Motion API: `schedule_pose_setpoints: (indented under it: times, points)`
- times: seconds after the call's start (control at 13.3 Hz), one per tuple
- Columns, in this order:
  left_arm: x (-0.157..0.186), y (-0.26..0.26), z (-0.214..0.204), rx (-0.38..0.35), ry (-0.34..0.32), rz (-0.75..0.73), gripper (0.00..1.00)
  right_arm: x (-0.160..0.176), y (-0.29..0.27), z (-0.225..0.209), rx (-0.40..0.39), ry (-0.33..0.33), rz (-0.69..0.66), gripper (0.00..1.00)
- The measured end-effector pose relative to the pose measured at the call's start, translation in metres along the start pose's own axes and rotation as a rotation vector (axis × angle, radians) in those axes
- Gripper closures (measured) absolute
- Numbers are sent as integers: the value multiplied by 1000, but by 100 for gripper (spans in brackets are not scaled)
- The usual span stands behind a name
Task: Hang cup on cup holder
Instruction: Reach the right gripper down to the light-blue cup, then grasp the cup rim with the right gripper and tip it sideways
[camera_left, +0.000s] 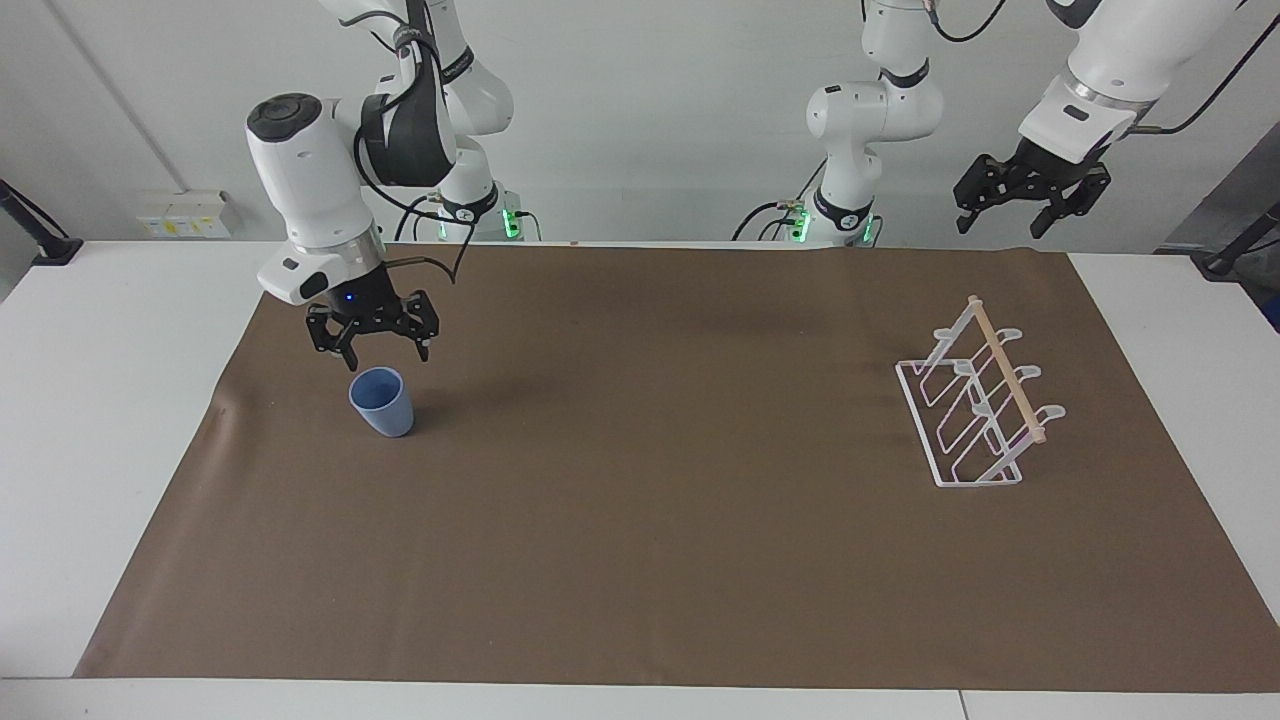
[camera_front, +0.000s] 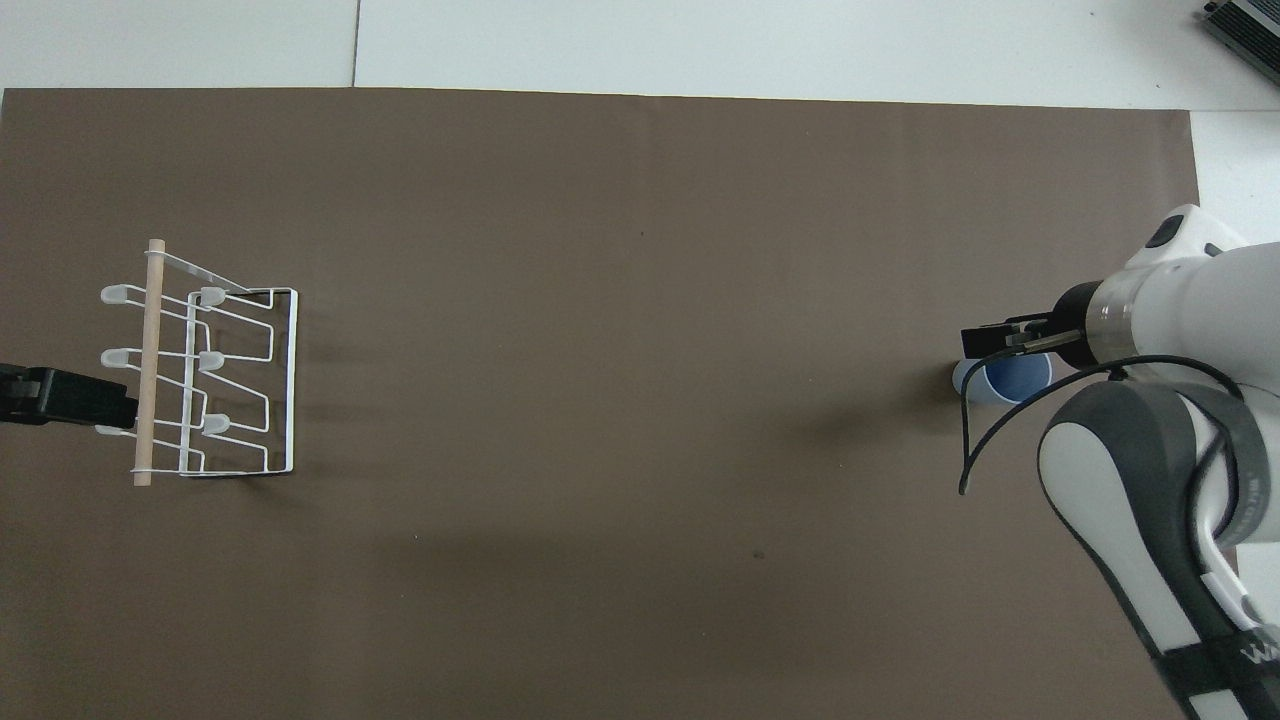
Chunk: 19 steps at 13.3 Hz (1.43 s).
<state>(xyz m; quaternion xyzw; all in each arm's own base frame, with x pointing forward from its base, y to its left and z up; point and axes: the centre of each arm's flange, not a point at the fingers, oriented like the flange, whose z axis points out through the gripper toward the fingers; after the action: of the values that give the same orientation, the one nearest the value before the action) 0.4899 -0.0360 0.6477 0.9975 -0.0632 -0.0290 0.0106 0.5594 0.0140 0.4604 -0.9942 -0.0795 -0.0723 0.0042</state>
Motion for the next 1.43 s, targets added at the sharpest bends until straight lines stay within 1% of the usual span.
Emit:
schedule_pose_setpoints:
  times: [0.3,0.45,0.75,0.98,1.35,1.43]
  points:
    - [0,0,0,0,1,0,0,0,12,52,15,-86,27,0]
    - [0,0,0,0,1,0,0,-1,13,62,17,-104,54,0]
    - [-1,0,-1,0,2,0,0,-5,12,68,17,-115,86,0]
    - [-1,0,-1,0,2,0,0,-10,11,81,12,-88,90,0]
    - [-1,0,-1,0,2,0,0,-21,10,96,13,-106,102,0]
    - [-1,0,-1,0,2,0,0,-22,10,97,13,-107,104,9]
